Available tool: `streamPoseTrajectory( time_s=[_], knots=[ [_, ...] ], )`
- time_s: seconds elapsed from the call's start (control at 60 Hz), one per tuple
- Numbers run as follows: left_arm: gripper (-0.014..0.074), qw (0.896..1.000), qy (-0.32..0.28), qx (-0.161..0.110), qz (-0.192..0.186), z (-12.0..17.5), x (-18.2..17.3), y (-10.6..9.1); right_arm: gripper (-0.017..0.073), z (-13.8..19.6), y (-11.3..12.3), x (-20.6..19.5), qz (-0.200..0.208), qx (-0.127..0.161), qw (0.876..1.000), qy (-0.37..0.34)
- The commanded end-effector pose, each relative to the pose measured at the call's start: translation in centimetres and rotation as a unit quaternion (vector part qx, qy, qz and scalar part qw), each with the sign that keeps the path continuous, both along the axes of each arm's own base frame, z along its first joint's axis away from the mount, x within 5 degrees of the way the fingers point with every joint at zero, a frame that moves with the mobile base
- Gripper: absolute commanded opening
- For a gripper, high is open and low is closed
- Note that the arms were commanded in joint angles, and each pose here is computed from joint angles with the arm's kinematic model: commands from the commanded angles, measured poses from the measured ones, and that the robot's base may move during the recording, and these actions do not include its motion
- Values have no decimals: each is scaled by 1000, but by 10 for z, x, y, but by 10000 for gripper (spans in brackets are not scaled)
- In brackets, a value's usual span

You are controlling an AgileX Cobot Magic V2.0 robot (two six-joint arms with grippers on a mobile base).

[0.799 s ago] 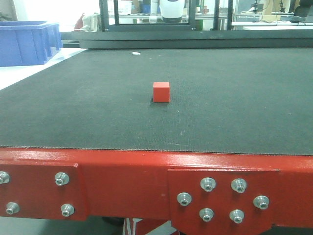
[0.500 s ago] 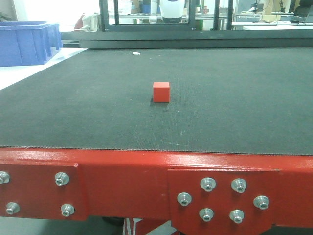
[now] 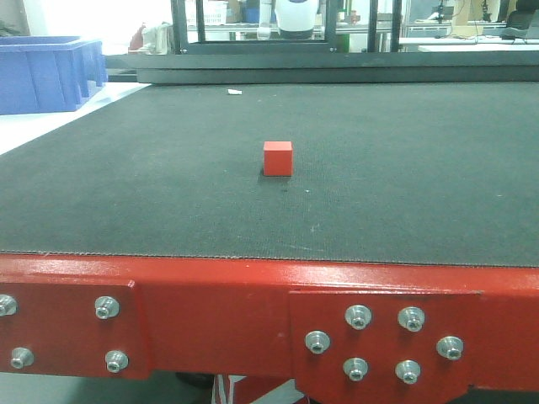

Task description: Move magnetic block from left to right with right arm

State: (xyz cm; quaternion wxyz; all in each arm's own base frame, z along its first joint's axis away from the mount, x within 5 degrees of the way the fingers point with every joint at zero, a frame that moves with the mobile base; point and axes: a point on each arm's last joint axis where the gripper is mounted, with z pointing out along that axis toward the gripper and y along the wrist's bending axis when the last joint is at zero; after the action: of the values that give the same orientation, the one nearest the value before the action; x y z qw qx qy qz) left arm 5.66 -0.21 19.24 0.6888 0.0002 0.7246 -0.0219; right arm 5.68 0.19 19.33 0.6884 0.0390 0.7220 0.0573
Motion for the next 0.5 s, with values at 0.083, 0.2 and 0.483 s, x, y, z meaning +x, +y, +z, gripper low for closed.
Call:
streamPoseTrajectory(
  time_s=[0.083, 0.2, 0.483],
  knots=[
    [-116, 999, -43, -4, -1, 5, -1, 0, 160, 28, -1, -4, -8, 16, 994, -108],
    [-116, 999, -43, -4, -1, 5, -1, 0, 165, 53, -1, -10, -5, 16, 993, -115],
    [-116, 999, -43, -4, -1, 5, -1, 0, 505, 110, 0, 13, 0, 14, 998, -60]
  ],
)
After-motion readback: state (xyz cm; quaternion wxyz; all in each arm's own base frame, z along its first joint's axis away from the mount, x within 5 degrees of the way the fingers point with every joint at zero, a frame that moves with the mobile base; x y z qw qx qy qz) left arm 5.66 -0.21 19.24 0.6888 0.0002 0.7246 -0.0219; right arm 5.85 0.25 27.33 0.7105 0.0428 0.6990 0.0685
